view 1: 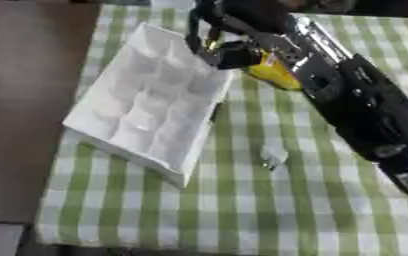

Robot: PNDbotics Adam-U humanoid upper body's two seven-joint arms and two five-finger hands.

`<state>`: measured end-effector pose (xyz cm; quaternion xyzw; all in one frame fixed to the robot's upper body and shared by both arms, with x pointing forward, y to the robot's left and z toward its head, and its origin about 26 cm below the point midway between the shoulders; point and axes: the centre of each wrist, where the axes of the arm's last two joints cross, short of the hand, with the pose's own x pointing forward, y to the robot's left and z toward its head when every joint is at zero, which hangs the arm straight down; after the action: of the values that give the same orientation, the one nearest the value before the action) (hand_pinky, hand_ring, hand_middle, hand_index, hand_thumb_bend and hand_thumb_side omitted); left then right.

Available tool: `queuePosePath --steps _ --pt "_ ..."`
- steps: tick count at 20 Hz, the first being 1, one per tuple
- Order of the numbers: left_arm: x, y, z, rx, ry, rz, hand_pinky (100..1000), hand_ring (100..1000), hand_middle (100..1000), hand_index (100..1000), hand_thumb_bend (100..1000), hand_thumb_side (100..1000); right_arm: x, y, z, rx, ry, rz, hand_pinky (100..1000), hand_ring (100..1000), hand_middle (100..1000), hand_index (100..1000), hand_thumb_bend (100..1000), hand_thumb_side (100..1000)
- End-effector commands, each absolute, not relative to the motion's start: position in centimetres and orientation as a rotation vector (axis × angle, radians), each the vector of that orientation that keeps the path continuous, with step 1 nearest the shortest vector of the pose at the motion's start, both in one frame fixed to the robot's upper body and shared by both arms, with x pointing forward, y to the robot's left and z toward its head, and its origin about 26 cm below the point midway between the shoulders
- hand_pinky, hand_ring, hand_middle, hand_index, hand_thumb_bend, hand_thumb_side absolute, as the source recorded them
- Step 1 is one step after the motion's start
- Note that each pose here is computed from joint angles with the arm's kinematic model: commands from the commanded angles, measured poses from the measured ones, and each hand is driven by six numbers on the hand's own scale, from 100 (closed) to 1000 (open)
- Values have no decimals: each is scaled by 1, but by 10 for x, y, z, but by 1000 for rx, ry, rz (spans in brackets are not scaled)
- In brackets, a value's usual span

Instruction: Pick up objects on the table and place them in the box.

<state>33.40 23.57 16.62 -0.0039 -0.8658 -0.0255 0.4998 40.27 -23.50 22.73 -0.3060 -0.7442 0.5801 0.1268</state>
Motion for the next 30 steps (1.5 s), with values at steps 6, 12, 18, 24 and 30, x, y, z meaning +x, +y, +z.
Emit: queuePosePath --steps 6,12,18,24,30 --pt "332 223 182 -73 -2153 -108 750 631 906 863 274 893 417 -230 227 -899 -2122 1740 100 112 184 275 100 148" --pt "332 223 184 -73 -2159 -110 750 631 907 863 275 893 420 -222 209 -773 -1991 1977 699 742 815 866 100 198" --pt "332 224 182 -66 -2154 -103 751 631 907 863 276 895 423 -215 178 -514 -1782 2177 824 819 896 966 100 488" --pt "331 226 180 -63 -2146 -96 751 632 907 863 280 893 423 -213 157 -269 -1696 2127 815 822 893 973 100 512" --pt "331 229 178 -53 -2139 -89 751 632 907 863 281 889 413 -214 175 -244 -1738 2067 801 811 882 954 100 322"
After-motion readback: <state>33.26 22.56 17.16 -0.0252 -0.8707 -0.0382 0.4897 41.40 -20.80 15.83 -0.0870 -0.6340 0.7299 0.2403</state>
